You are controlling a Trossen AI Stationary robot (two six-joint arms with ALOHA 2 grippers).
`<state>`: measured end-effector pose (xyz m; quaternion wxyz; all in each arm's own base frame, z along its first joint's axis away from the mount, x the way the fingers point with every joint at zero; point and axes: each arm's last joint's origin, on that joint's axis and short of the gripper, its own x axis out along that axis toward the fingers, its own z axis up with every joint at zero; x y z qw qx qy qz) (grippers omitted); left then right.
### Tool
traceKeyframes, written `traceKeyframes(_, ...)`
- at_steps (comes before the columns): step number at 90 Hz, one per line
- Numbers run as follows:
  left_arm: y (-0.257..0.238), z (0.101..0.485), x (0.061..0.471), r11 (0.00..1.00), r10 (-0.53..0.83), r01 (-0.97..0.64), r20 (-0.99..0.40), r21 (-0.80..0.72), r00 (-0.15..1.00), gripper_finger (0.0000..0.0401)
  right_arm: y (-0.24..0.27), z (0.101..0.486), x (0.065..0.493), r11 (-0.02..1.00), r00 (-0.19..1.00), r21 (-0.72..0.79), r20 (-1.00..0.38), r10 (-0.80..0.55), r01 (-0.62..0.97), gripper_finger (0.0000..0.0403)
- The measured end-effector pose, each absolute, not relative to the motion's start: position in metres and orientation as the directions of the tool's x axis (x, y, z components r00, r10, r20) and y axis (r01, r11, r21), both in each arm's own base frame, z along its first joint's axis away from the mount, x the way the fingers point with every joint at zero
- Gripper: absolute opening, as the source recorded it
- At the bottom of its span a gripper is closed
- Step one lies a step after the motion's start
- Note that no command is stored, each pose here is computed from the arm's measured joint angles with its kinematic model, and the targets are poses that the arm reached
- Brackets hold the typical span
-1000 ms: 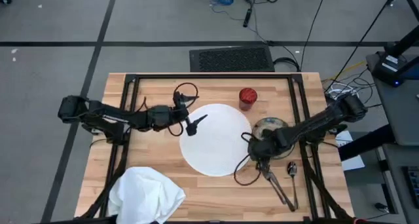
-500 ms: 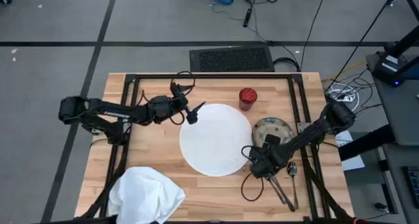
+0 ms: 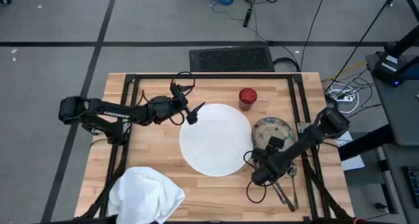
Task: Set table place
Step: Put the decorated ceramic plate on the placemat
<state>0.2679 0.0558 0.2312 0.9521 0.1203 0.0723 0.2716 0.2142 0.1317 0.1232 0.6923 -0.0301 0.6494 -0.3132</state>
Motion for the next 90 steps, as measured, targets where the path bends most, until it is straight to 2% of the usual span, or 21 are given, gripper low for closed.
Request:
traceKeyframes(26, 0.056, 0.231, 0.268, 0.824, 0.534, -0.498, -0.075, 0.270, 0.842, 0.0400, 0.127, 0.118, 0.211, 0.771, -0.071, -0.535, -0.834, -0.547, 0.346, 0.0026)
traceKeyframes(51, 0.056, 0.231, 0.268, 0.824, 0.534, -0.499, -0.073, 0.270, 0.842, 0.0400, 0.133, 0.146, 0.217, 0.749, -0.128, -0.599, -0.797, -0.590, 0.283, 0.0008)
traceKeyframes(62, 0.056, 0.231, 0.268, 0.819, 0.540, -0.503, -0.073, 0.277, 0.839, 0.0400, 0.139, 0.166, 0.226, 0.771, -0.100, -0.602, -0.797, -0.595, 0.210, 0.0003)
traceKeyframes(90, 0.057, 0.230, 0.267, 0.786, 0.589, -0.546, -0.086, 0.290, 0.803, 0.0400, 0.157, 0.202, 0.244, 0.770, 0.076, -0.635, -0.766, -0.639, 0.067, 0.0001)
